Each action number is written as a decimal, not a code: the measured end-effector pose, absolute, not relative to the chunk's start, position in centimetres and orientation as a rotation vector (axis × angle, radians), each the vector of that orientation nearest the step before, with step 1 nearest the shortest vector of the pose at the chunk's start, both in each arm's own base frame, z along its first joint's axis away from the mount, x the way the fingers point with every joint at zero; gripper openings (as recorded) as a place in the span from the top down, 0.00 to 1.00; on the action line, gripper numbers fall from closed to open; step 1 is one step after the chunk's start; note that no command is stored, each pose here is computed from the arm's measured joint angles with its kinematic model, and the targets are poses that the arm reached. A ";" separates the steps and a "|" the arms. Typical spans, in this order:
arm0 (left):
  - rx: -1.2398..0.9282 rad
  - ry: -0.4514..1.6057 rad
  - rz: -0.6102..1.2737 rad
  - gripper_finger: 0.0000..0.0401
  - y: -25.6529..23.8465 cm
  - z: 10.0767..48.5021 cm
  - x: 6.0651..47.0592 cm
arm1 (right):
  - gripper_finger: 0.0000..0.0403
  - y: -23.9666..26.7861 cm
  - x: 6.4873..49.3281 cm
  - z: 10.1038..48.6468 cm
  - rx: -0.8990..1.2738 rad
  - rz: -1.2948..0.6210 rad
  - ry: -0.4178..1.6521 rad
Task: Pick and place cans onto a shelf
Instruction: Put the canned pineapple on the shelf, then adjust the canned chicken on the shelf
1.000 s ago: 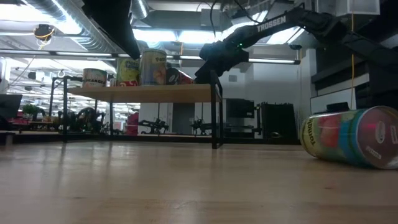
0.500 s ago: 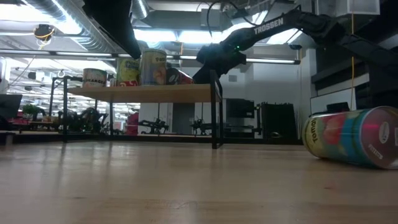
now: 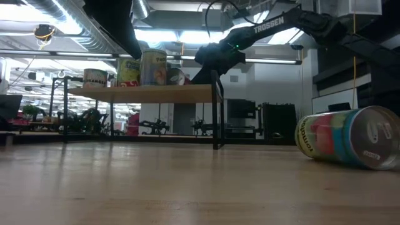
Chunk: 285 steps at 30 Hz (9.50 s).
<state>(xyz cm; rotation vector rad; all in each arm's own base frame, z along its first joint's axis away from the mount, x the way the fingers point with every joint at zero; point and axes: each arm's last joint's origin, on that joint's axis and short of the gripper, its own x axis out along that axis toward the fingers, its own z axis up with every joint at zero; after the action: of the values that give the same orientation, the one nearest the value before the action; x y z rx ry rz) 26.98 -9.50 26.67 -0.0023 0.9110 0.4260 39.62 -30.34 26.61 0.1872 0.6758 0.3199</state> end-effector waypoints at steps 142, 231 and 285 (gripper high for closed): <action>-0.006 0.900 0.427 0.72 -9.5 26.7 27.1 | 0.99 -13.8 38.0 36.9 -0.703 0.092 1.325; -0.004 0.900 0.423 0.72 -9.6 26.7 27.0 | 0.88 -13.7 38.4 37.1 -0.935 0.087 1.365; -0.064 0.603 0.951 0.72 23.1 44.6 19.7 | 0.87 -18.3 30.0 42.5 -0.400 0.183 0.891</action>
<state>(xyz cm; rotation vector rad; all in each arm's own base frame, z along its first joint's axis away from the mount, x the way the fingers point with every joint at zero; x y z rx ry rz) 19.68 23.06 44.55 -0.0639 0.6034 0.9509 29.96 -18.30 42.48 -0.4004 0.8906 0.1834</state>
